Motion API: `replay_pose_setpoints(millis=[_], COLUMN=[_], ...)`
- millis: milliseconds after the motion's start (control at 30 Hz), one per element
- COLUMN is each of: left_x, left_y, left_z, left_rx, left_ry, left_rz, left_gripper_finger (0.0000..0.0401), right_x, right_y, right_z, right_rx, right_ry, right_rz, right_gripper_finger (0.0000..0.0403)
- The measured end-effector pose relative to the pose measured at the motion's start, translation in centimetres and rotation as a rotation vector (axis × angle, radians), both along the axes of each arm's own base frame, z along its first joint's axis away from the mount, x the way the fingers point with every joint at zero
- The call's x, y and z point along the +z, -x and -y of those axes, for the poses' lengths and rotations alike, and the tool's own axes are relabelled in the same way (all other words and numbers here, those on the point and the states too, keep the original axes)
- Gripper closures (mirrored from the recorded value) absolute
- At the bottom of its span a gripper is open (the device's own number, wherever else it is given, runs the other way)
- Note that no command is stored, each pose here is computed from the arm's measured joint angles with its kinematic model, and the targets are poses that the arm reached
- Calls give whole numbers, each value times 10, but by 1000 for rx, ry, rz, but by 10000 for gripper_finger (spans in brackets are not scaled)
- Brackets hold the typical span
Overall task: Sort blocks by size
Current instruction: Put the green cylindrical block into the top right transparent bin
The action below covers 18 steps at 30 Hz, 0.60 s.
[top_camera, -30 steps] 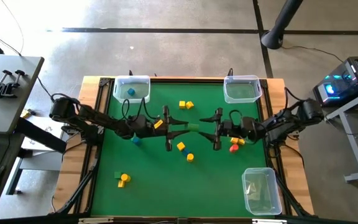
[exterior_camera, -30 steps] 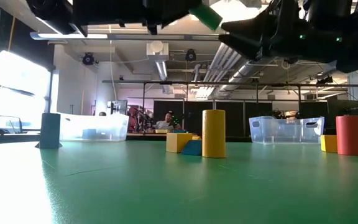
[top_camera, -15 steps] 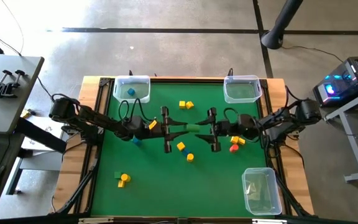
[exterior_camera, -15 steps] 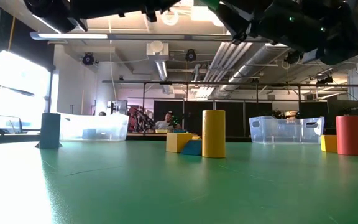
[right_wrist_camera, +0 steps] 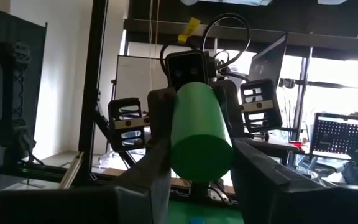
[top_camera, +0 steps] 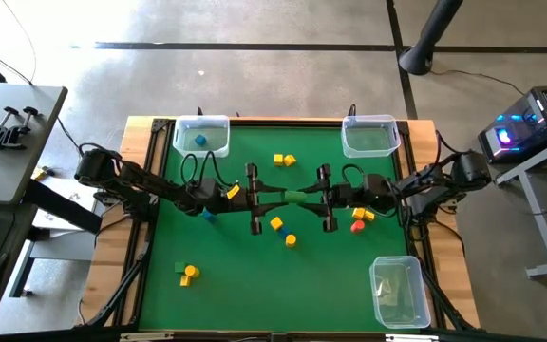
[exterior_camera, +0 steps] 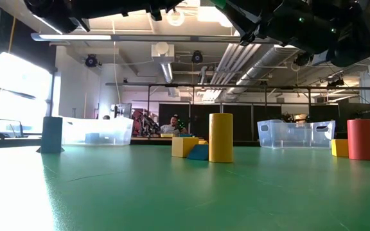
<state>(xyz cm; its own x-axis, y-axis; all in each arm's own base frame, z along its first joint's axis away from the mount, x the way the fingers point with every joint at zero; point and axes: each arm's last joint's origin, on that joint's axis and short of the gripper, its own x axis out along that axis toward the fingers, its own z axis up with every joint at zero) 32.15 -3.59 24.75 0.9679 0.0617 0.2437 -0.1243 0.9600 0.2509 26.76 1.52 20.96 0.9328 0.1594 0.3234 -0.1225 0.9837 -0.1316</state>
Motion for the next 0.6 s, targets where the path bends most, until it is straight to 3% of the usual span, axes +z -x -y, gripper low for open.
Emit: replay_pose_setpoints(millis=[267, 467, 600], left_x=[-12, -32, -45], left_y=[-1, 2, 5], left_z=[1, 8, 11], left_rx=[116, 291, 318], left_ry=[-37, -41, -26], left_rz=[-139, -340, -457], left_gripper_finger=[238, 201, 198], right_x=[3, 23, 46], right_y=[3, 22, 42], right_z=[2, 5, 9], right_rx=[-58, -269, -444], right_ry=[-96, -138, -200], right_rz=[-71, -186, -299], right_gripper_finger=[271, 271, 271])
